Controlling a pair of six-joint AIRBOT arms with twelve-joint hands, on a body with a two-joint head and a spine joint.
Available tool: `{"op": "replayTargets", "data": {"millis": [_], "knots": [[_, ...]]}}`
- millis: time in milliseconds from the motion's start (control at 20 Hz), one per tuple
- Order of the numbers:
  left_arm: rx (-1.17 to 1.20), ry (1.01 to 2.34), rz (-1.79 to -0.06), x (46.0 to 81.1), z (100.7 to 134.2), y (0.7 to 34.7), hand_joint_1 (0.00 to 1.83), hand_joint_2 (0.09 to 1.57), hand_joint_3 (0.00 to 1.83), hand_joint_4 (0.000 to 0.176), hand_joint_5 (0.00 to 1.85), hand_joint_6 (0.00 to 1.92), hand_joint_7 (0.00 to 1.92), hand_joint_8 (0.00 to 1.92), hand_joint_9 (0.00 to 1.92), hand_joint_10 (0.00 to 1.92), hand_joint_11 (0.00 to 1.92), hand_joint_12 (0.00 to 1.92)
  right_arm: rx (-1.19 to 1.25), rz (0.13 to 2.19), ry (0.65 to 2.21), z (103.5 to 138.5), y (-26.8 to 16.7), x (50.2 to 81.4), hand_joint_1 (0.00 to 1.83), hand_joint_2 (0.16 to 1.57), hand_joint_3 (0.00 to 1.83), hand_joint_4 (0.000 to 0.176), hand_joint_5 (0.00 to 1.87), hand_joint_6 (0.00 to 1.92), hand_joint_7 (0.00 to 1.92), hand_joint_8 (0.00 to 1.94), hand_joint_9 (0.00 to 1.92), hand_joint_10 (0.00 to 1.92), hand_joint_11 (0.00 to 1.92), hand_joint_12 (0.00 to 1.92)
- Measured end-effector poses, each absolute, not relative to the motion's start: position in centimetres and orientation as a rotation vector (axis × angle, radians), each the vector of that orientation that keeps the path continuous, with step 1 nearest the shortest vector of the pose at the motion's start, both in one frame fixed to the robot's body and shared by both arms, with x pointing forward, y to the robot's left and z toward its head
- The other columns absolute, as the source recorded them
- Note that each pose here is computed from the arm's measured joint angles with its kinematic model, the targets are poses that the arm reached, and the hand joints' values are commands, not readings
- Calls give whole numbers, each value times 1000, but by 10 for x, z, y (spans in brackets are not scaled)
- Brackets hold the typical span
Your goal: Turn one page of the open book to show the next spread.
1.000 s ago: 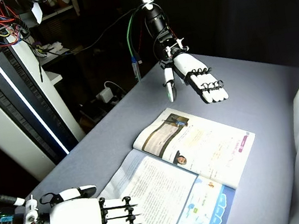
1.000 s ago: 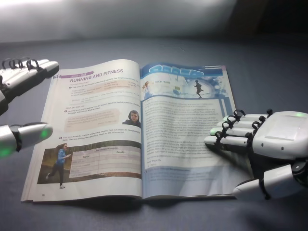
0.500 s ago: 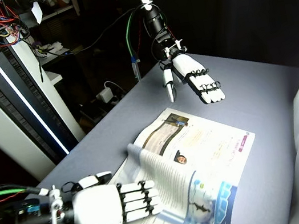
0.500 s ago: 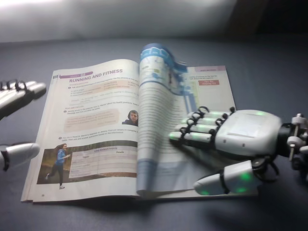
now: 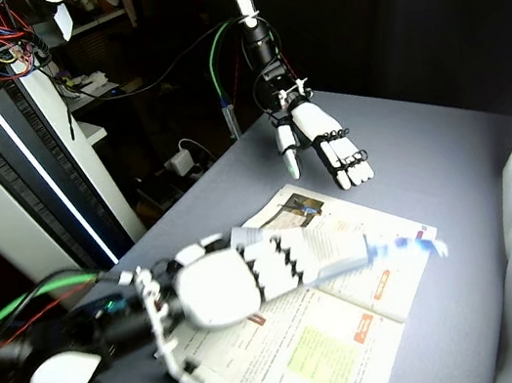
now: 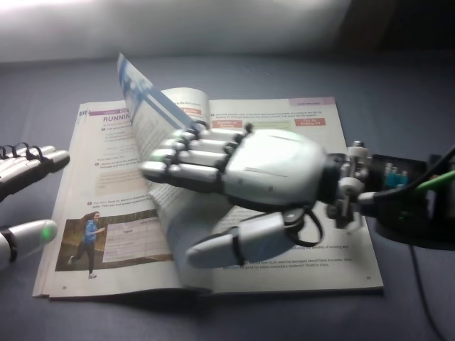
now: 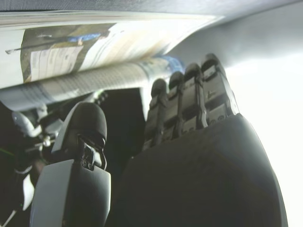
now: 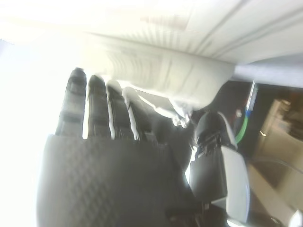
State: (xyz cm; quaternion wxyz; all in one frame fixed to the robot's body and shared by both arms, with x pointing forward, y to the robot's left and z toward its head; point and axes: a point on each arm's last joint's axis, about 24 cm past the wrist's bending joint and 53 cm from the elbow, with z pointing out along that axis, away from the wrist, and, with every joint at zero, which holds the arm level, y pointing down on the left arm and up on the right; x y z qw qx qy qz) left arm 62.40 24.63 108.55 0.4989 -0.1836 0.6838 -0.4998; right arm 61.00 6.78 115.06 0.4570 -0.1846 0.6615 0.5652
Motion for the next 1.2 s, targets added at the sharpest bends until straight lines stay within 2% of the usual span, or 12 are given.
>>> {"op": "replayTargets", "data": {"millis": [50,100,150,200,250,300,350,650,1150,1200], "knots": [[-455,1649,-1206,625,1085,248,179,1515,23,77,81,19,5,1,0,0,0,0,-473,1415,1606,1157,77,606,0,1119,0,0,0,0,0,0,0,0,0,0],[-456,1649,-1207,625,1085,248,35,1367,0,0,324,36,432,68,532,58,390,570,-494,1433,1579,1165,85,602,0,1113,0,0,0,0,0,0,0,0,0,0],[-453,1650,-1208,625,1085,247,6,1333,0,0,384,23,553,17,661,36,415,841,-503,1457,1552,1172,91,597,0,1100,0,0,0,0,0,0,0,0,0,0],[-445,1653,-1213,625,1085,246,0,1325,0,0,400,14,579,4,694,20,394,955,-516,1504,1499,1186,100,590,0,1098,0,0,0,0,0,0,0,0,0,0],[-445,1656,-1213,625,1083,246,0,1323,0,0,403,12,584,2,700,16,389,979,-537,1537,1457,1197,105,583,0,1105,0,16,0,0,0,0,0,0,0,0],[-441,1658,-1216,624,1083,245,0,1322,0,0,404,11,585,1,701,15,388,985,-564,1574,1422,1207,109,575,0,1112,0,0,0,0,0,0,0,0,0,0],[-442,1657,-1215,624,1083,245,0,1322,0,0,404,11,586,1,702,14,387,987,-582,1598,1393,1216,110,569,0,1116,0,0,0,0,0,0,0,0,0,0],[-449,1640,-1216,626,1086,248,0,1322,0,0,404,9,586,1,703,12,385,993,-667,1718,1217,1261,105,530,7,1103,0,0,0,0,0,0,0,0,0,0],[-465,1606,-1224,626,1093,250,0,1321,0,0,405,8,586,0,704,10,382,999,-657,1557,1259,1269,54,545,7,1101,0,0,0,0,0,0,0,0,0,0],[-455,1602,-1227,625,1097,249,411,1316,0,51,150,1,38,1,27,0,14,39,-660,1511,1262,1270,43,547,12,1096,0,0,0,0,0,0,0,0,0,0]]}}
